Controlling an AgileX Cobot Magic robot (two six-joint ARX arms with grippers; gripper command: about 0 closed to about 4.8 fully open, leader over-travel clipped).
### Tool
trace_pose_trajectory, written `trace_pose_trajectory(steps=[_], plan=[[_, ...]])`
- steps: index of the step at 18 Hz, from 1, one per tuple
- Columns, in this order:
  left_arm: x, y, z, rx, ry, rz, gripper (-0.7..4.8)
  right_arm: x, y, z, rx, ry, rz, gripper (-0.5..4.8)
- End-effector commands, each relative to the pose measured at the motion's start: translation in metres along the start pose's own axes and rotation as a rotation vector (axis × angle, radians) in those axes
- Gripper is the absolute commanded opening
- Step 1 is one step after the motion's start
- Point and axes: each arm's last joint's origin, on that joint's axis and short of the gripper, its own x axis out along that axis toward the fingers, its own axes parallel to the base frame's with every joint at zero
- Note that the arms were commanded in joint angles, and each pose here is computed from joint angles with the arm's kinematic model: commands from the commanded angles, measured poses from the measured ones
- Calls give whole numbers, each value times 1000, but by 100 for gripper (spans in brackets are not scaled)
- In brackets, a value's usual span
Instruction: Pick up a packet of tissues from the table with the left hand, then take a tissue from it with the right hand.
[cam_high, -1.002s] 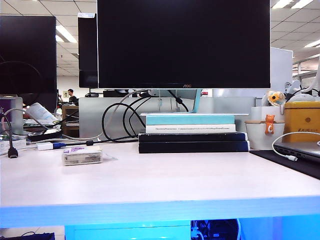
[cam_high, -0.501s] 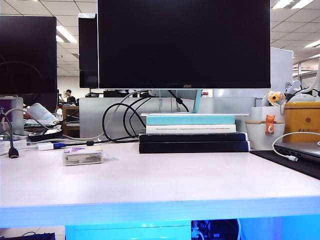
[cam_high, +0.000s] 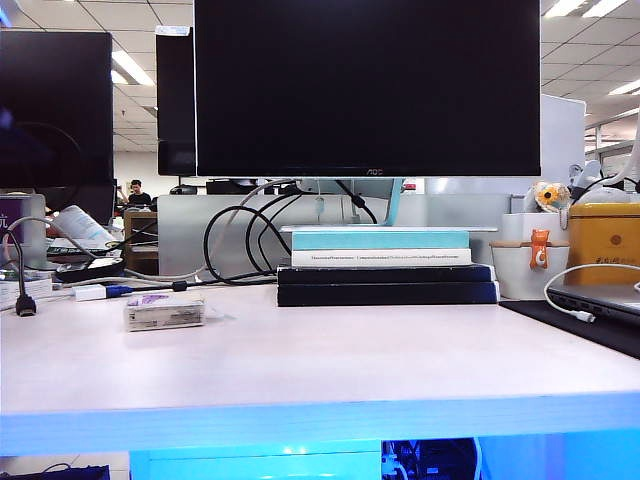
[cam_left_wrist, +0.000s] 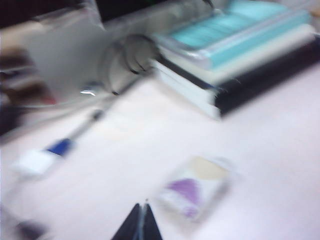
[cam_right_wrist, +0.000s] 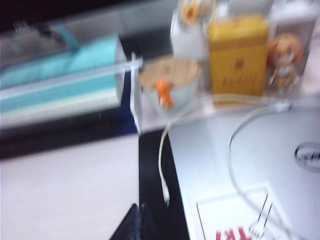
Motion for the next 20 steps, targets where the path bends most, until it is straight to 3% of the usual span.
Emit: trace_pose_trajectory(steps=[1,4,6,7,8,9,13,16,19,20], plan=[[25,12,2,88,-41,-149,-5,8,-1,-3,-6,27,-3,-5],[51,28,-16,198,-29,-262,-5,13,-2,-7,-17,55,-9,-5],[62,40,-30,151,13,-265,-5,13,-2,-8,-27,57,-9,-5],[65,48,-35,68,9,-314,-5,13,-2,-8,-31,56,-10,-5],[64,53,-37,36,-31,-373,-5,13,-2,-8,-53,58,-9,-5],[60,56,-38,34,-74,-426,-5,13,-2,-8,-54,59,-12,-5],[75,66,-56,24,-66,-416,-4,18,-4,-13,-60,86,-22,-5],[94,73,-72,-31,-53,-471,-5,23,-5,-18,-59,123,-26,-5],[98,76,-74,-156,21,-451,-5,23,-5,-19,-59,128,-25,-5],[98,76,-73,-149,5,-468,-5,23,-5,-19,-60,128,-25,-5]])
